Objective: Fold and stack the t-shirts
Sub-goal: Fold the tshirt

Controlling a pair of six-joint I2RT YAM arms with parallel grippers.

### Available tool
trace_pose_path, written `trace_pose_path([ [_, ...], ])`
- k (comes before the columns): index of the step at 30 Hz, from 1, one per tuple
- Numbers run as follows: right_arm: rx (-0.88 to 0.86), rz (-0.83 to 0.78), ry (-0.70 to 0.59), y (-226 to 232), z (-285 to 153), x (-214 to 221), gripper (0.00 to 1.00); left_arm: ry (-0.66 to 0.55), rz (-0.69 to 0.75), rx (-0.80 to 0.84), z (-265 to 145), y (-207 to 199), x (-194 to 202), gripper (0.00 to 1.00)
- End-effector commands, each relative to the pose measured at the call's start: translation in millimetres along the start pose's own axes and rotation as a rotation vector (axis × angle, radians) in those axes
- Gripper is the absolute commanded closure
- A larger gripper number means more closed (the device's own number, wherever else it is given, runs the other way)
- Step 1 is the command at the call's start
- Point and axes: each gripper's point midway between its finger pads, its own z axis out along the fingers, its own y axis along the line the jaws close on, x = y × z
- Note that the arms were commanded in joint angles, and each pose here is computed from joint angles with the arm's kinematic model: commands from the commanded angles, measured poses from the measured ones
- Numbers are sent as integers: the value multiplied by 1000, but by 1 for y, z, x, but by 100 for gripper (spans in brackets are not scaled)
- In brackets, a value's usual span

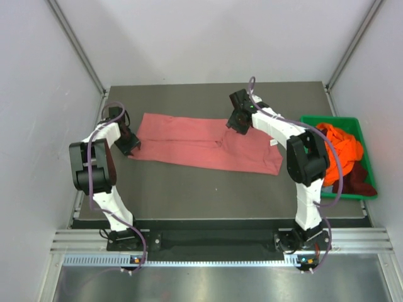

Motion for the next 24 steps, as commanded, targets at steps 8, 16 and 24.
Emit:
trace_pose_path([
  [8,-83,4,-6,44,27,5,61,-149,-5,4,-37,-7,-43,52],
  [16,-128,16,19,57,42,17,66,-220,0,47,-65,-15,-57,51],
  [24,-139,1,10,63,44,22,100,-204,6,34,-59,-11,-51,52],
])
